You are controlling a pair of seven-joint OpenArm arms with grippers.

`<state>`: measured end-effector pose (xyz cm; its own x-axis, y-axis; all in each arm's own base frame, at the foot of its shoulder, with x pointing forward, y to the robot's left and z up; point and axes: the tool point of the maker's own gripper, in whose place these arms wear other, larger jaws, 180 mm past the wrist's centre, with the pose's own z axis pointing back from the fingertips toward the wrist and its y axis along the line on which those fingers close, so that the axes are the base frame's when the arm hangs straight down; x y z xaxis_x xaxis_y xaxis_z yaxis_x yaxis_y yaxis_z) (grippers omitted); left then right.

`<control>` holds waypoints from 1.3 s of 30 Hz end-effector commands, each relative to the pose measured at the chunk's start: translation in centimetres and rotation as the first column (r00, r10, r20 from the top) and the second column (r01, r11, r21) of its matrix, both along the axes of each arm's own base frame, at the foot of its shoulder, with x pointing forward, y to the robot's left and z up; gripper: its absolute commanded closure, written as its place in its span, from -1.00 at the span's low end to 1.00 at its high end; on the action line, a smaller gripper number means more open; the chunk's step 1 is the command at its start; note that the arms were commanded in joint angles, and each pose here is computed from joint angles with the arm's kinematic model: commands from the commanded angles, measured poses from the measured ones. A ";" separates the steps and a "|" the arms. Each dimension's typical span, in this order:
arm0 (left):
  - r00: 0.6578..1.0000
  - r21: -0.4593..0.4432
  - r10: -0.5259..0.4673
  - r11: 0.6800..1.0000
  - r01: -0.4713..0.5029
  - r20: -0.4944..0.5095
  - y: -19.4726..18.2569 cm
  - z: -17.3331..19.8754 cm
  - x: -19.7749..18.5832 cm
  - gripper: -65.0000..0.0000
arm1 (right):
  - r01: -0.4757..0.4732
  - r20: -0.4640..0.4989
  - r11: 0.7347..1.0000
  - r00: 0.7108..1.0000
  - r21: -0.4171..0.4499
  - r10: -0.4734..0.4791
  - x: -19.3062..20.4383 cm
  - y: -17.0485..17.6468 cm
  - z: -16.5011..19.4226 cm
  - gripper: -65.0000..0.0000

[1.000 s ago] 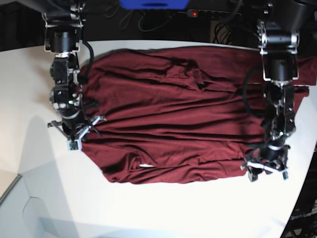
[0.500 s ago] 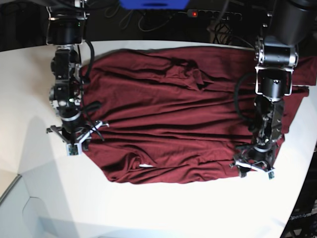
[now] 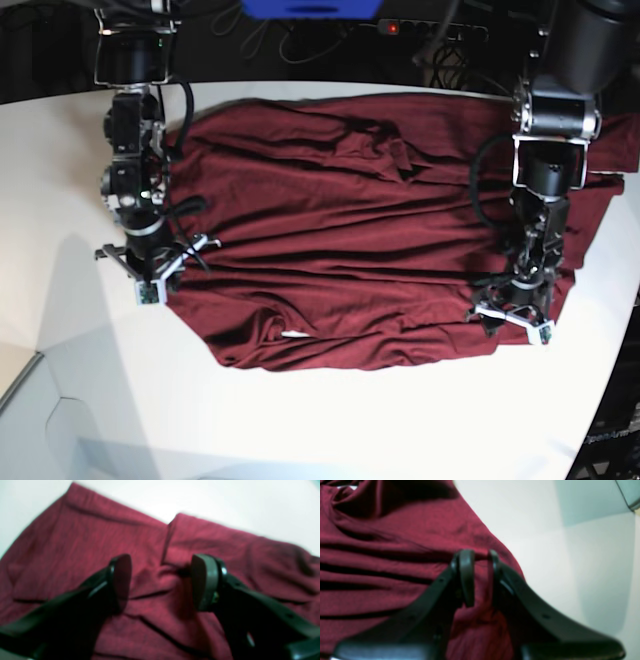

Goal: Layout the t-shirt on the table in an organized manner, then fold the t-shirt properly
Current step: 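Drag the held hem edge with the left gripper away from the shirt middle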

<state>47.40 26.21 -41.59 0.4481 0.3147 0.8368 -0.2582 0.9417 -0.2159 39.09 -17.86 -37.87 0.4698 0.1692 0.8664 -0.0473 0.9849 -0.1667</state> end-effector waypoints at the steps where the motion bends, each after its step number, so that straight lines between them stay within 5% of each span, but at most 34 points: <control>1: 0.998 0.021 -0.015 1.000 0.013 0.056 0.1 2.4 2.0 -0.12 | 0.000 0.068 1.000 0.998 -0.003 0.001 1.2 -0.1 2.0 0.74; 6: 0.995 0.077 -0.098 0.992 0.096 0.026 -1.7 2.0 2.3 -0.12 | 0.000 0.057 1.000 0.998 -0.005 0.001 0.8 -0.2 1.6 0.74; 21: 0.992 0.082 -0.110 0.991 0.105 0.057 -2.1 3.3 3.1 -0.09 | 0.000 0.054 1.000 0.999 -0.003 0.001 0.7 -0.1 1.5 0.74; 30: 0.993 0.082 -0.108 0.991 0.103 0.055 -2.0 3.2 3.1 1.00 | 0.000 0.053 1.000 0.999 -0.003 0.001 0.7 -0.1 1.4 0.74; 39: 0.988 0.088 -0.103 0.992 0.093 0.118 -1.8 6.4 5.2 1.00 | 0.000 0.050 1.000 0.999 -0.003 0.000 0.6 -0.1 1.3 0.74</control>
